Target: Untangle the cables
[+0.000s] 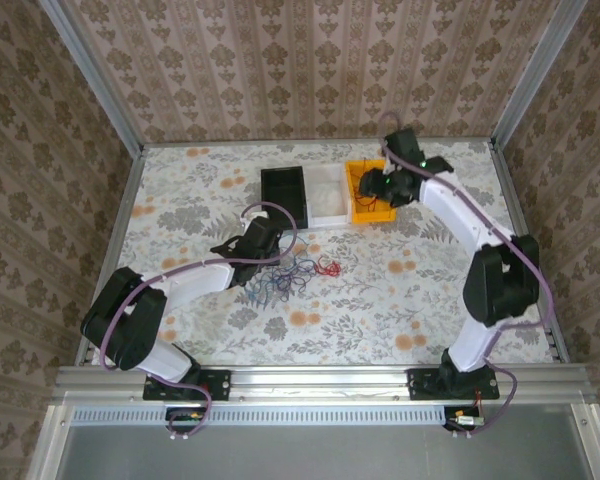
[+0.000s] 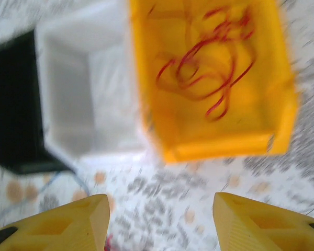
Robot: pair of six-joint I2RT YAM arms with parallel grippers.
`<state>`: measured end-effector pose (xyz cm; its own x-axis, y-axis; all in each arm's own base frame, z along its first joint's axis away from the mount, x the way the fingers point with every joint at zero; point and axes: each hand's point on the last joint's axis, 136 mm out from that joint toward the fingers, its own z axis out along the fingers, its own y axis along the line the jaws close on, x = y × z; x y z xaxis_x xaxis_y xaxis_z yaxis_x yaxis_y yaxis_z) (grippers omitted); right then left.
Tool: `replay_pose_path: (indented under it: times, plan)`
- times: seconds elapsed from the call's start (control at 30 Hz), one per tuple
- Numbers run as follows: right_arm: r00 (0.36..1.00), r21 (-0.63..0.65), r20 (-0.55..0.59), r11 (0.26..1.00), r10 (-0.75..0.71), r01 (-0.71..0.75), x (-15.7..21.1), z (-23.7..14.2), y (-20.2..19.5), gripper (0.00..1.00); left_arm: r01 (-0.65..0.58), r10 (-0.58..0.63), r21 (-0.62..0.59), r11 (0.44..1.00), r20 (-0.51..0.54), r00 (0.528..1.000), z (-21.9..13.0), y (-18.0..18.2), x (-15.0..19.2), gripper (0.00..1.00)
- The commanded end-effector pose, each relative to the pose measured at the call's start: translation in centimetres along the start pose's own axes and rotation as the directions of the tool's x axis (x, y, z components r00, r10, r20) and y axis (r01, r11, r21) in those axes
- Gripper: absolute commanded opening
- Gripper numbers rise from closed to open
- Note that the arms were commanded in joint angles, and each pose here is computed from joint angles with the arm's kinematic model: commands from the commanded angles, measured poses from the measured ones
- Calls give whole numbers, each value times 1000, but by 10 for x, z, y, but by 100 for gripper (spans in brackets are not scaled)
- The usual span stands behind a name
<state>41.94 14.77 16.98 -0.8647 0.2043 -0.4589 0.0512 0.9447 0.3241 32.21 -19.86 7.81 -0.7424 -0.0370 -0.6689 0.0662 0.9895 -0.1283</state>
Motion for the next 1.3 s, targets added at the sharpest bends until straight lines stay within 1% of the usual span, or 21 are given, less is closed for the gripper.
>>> replay_pose_path:
  times: [0.0, 0.1, 0.17, 0.3, 0.43, 0.5, 0.63, 0.7, 0.73, 0.77, 0.83, 0.87, 0.9, 0.97, 1.07, 1.17, 1.27]
  plan:
    - [990, -9, -123, 998, -70, 69, 66, 23, 10, 58, -1, 1, -6, 1000, -23, 1000, 0, 4, 7, 0]
    - [972, -15, -213, 995, -95, 95, 110, 38, 18, 60, 1, -1, -8, 1000, -27, 1000, 0, 4, 10, 0]
    - [961, -17, -250, 993, -118, 117, 128, 47, 22, 62, 4, -5, -9, 1000, -30, 1000, 1, 4, 11, 0]
    - [942, 13, -297, 986, -154, 166, 144, 63, 27, 64, -4, 4, -5, 1000, -32, 999, 1, -1, 12, 0]
    - [929, 31, -338, 985, -149, 170, 153, 77, 27, 62, -11, 10, -15, 1000, -54, 998, 2, -3, 17, 0]
    - [916, 33, -370, 983, -155, 180, 162, 85, 26, 60, -16, 15, -22, 1000, -65, 998, 3, -4, 20, 0]
    - [901, 35, -400, 979, -170, 200, 174, 97, 24, 53, -24, 22, -20, 1000, -76, 997, 4, -8, 23, 0]
    - [900, 40, -404, 979, -167, 199, 175, 102, 22, 45, -26, 24, -20, 999, -81, 996, 5, -10, 24, 0]
    - [899, 38, -404, 979, -166, 198, 176, 103, 22, 40, -27, 26, -18, 999, -82, 996, 4, -11, 23, 0]
    - [900, 39, -403, 980, -165, 197, 176, 104, 22, 32, -27, 26, -15, 1000, -84, 996, 5, -12, 24, 0]
    - [903, 37, -398, 981, -161, 191, 175, 104, 22, 19, -28, 26, -16, 999, -87, 996, 6, -13, 24, 0]
    - [907, 36, -390, 982, -159, 188, 174, 102, 22, 13, -29, 28, -17, 999, -88, 996, 6, -13, 24, 0]
    - [911, 39, -384, 982, -154, 182, 172, 100, 21, 10, -28, 26, -19, 999, -90, 996, 6, -13, 23, 0]
    - [922, 46, -360, 985, -141, 168, 164, 92, 17, 6, -27, 24, -23, 999, -92, 995, 6, -13, 23, 0]
    - [947, 71, -302, 988, -108, 135, 143, 74, 3, 5, -27, 23, -45, 999, -95, 995, 6, -10, 23, 0]
    - [972, 101, -226, 990, -70, 95, 113, 51, -14, 5, -15, 7, -90, 996, -95, 996, 5, 1, 24, 0]
    - [990, 105, -142, 994, -19, 34, 75, 31, -27, 5, 0, -9, -105, 994, -92, 996, 4, 8, 24, 0]
